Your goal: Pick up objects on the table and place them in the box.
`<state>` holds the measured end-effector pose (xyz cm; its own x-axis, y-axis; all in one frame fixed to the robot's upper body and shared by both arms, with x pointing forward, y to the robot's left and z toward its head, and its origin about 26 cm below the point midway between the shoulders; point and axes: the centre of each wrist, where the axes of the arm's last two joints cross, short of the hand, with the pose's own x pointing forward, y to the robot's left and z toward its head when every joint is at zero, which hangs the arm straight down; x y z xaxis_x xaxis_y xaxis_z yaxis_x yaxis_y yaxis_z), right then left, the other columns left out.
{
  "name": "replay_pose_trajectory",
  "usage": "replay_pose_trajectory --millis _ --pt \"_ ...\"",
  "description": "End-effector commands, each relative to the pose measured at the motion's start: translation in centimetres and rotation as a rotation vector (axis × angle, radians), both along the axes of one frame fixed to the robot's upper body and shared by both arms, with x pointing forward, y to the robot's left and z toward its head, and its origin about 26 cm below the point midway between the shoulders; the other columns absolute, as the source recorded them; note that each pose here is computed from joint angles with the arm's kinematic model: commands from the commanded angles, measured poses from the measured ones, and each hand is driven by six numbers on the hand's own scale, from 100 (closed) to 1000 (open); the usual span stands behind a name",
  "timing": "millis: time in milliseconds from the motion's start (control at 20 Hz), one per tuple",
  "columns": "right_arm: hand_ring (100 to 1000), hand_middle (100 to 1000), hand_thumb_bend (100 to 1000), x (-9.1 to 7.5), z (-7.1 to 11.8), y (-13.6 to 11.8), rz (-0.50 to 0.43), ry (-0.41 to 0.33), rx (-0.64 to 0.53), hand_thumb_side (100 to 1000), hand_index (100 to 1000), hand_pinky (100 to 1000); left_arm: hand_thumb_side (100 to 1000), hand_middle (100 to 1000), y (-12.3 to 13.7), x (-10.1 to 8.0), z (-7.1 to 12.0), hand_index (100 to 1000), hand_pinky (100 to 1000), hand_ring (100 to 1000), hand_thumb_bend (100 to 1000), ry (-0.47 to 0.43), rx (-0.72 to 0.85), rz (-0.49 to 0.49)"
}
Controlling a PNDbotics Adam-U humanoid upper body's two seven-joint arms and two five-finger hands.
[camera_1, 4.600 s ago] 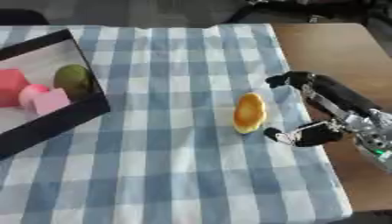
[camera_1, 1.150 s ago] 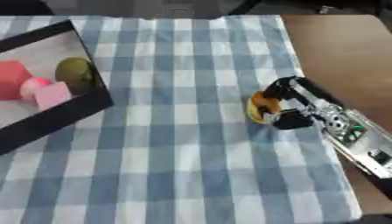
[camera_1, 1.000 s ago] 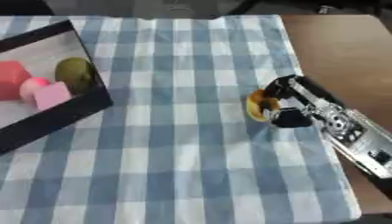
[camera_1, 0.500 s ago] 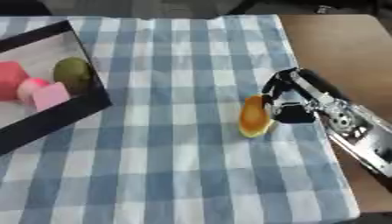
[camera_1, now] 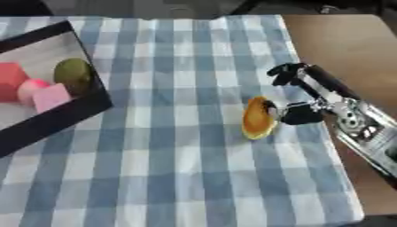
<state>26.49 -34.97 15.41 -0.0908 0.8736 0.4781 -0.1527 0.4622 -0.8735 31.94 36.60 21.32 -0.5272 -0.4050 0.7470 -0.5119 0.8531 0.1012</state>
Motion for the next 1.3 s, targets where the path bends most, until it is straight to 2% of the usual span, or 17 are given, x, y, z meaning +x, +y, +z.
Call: replay_pose_trajectory --millis 50,700,1300 --pt "875 782 518 0.3 0.9 -0.6 0.019 0.031 -0.069 403 922 889 794 851 0.2 -0.1 1.1 849 867 1000 100 -0.024 0.031 0.001" --pt "865 768 544 1.6 -0.1 -2.1 -0.027 0.119 -0.085 418 913 885 794 852 0.1 0.0 1.0 849 866 1000 100 -0.02 0.029 -0.005" --pt "826 680 556 1.9 -1.4 -2.8 -0.021 0.199 -0.08 397 860 868 794 854 0.0 0.0 1.0 849 866 1000 100 -0.017 0.032 -0.014"
